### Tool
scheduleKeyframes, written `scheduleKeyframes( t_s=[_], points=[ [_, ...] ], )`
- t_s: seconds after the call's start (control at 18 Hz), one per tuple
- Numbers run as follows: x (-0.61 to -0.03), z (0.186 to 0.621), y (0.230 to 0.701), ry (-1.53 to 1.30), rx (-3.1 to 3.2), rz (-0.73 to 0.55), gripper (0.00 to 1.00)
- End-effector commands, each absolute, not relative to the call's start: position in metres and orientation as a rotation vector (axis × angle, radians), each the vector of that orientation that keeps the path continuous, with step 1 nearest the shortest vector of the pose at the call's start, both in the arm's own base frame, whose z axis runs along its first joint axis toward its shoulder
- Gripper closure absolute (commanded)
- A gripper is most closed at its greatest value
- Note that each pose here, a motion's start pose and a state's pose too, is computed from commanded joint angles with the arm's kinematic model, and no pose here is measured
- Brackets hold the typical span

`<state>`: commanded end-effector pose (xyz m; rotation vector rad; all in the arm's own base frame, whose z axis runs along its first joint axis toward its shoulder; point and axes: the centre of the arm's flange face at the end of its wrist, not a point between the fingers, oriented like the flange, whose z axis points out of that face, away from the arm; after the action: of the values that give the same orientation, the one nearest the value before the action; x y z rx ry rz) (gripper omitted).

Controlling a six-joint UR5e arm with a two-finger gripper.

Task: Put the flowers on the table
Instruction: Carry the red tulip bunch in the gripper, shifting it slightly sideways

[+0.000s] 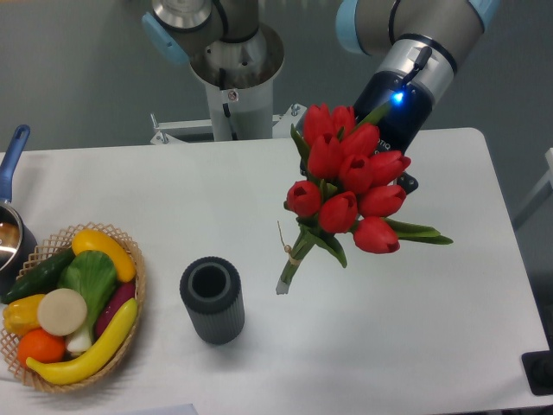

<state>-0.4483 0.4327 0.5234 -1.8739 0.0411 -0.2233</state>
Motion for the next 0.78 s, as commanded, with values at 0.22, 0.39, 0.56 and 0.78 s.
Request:
scheduleKeyframes(
  t_s=[0.22,0.39,0.56,0.78],
  points=[
    [-0.447,0.520,0.432,0.044,-1.877,-0.223,0.59],
    [-0.453,0.519,0.423,0.016,-1.902,-0.191,0.59],
    [-0.452,0.520,0.423,0.017,-1.905,-0.186,0.59],
    [-0.454,0.522,0.422,0.003,-1.956,-0.125,0.59]
  ],
)
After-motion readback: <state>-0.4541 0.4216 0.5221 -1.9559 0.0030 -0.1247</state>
